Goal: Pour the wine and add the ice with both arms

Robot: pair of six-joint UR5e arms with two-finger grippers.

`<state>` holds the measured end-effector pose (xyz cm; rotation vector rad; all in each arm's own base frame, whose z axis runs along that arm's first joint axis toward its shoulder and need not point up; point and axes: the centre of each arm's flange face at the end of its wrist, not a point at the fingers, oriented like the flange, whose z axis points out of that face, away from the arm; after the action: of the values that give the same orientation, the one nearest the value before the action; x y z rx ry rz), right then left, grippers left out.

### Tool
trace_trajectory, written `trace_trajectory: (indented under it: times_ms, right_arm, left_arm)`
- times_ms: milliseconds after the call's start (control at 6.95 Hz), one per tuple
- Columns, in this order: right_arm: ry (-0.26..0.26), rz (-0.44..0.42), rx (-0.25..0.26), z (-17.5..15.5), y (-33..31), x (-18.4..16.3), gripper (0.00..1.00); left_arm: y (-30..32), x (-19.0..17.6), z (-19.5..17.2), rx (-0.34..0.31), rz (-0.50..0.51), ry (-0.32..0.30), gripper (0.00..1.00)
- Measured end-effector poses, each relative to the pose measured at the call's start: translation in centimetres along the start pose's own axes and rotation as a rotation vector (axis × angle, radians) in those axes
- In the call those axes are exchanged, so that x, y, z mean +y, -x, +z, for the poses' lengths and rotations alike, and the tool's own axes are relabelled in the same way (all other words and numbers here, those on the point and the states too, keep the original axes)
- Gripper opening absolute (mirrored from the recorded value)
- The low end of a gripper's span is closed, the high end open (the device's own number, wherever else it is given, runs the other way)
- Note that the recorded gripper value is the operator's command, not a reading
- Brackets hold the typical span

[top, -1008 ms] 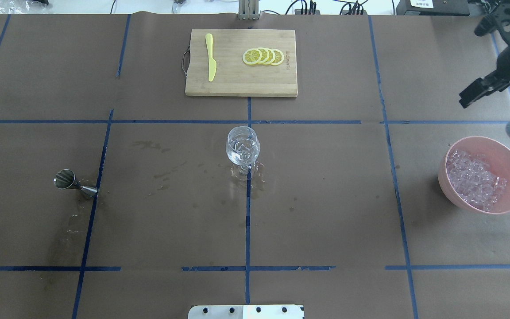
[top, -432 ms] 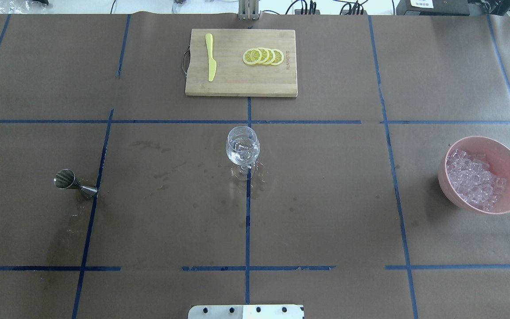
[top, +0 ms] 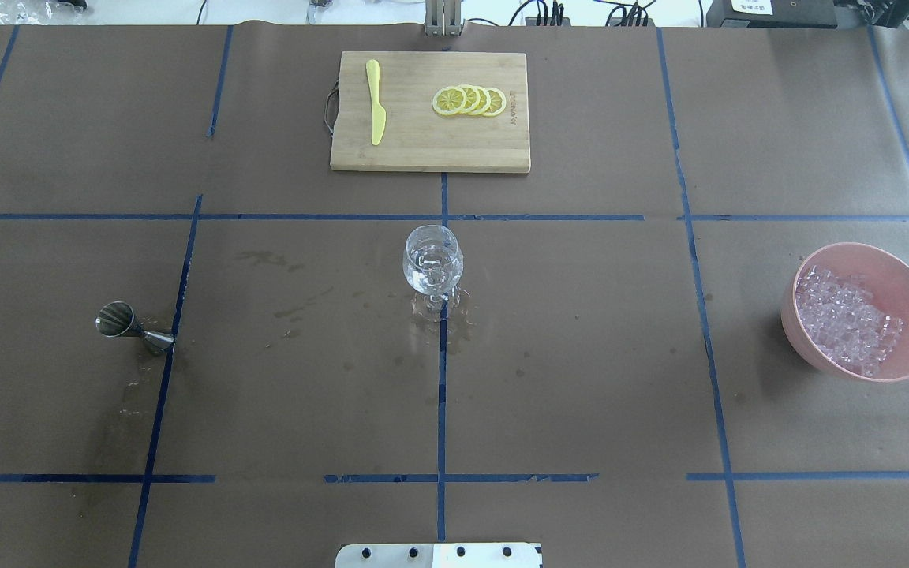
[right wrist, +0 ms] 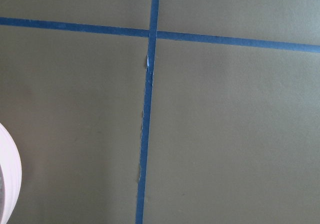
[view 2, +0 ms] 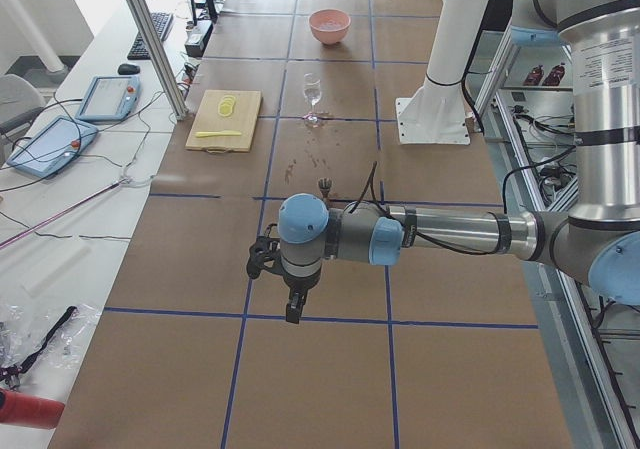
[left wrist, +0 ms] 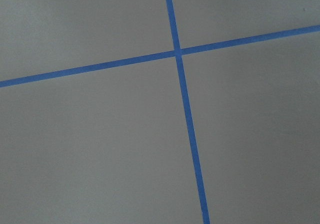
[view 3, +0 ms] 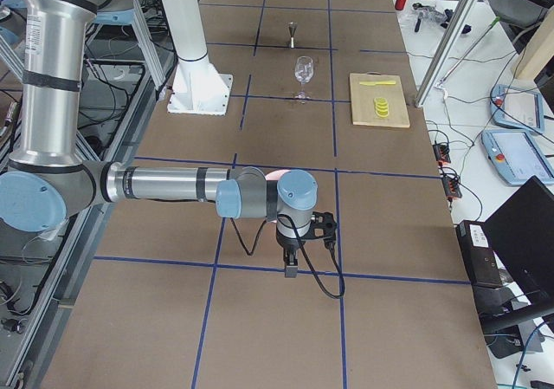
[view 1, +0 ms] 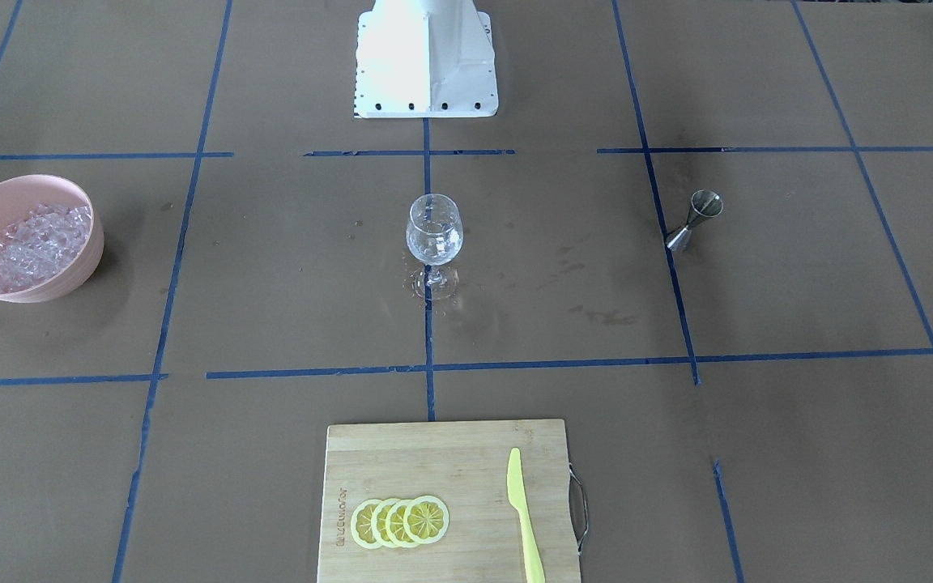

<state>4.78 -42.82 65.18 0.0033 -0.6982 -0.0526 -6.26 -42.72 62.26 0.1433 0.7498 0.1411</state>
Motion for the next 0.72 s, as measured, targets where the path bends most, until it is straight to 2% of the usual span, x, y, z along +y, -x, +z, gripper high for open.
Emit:
trace_trajectory:
  times_ms: [720]
  right_arm:
    - [-0.012, 0.007, -0.014, -0.49, 0.34, -0.34, 1.0]
  left_arm:
    - [-0.55, -0.41, -0.62, -0.001, 0.015, -0.015, 1.0]
